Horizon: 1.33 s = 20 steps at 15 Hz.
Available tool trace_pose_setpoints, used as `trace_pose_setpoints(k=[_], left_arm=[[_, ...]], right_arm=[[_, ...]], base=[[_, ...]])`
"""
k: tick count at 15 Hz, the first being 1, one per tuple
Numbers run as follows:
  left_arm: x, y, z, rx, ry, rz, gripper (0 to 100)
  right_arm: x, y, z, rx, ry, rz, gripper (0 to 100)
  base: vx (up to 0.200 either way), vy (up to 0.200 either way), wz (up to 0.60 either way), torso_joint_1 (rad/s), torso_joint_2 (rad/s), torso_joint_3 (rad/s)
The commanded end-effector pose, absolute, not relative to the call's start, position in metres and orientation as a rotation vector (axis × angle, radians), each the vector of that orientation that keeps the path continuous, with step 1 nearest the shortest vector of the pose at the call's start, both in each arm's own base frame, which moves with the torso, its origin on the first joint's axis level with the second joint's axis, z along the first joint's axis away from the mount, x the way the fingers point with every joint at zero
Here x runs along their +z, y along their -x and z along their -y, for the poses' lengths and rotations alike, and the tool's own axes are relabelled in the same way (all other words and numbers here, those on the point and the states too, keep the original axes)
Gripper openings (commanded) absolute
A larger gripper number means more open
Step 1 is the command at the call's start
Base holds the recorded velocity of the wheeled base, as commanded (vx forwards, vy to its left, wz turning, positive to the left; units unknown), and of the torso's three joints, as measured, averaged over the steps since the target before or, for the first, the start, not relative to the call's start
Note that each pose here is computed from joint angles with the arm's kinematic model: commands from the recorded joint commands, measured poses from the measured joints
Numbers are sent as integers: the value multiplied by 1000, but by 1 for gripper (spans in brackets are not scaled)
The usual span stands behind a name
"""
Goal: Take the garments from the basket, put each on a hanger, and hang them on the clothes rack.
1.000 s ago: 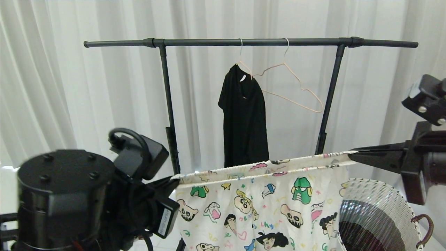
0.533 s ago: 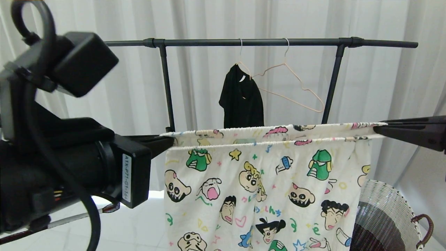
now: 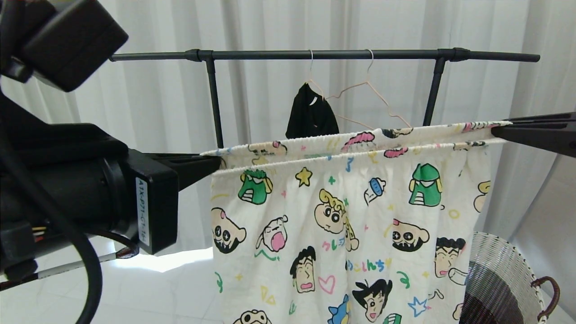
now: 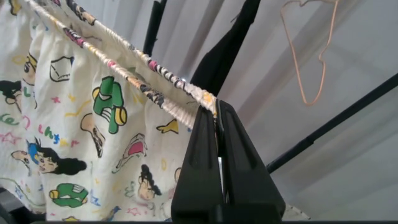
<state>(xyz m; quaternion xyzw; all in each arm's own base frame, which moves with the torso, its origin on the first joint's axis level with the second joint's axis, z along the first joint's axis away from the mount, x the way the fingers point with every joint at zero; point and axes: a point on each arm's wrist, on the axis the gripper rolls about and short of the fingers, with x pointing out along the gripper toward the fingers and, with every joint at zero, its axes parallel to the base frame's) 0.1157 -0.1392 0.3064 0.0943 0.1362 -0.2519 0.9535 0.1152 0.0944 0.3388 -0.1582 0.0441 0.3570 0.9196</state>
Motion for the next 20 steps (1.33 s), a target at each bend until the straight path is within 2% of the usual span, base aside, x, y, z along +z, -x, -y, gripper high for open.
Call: trace_pose_setpoints(k=[1, 6, 10, 14, 20], left_arm=[[306, -122, 133, -469, -173, -270, 0], [300, -130, 122, -486, -161, -291, 0], [297, -132, 123, -484, -168, -303, 0], [299, -145, 130, -470, -142, -266, 0], [301, -172, 130, -459, -99, -237, 0]], right_arm=[[341, -122, -100, 734, 328, -92, 0], [340, -124, -101, 731, 326, -92, 0], [327, -118, -89, 701, 329, -138, 0], [321, -103, -83, 841, 337, -208, 0], [319, -87, -77, 895, 346, -224, 0]], base=[[0, 0, 0, 0, 0, 0], [0, 0, 0, 0, 0, 0], [0, 0, 0, 0, 0, 0], [0, 0, 0, 0, 0, 0], [0, 0, 0, 0, 0, 0]])
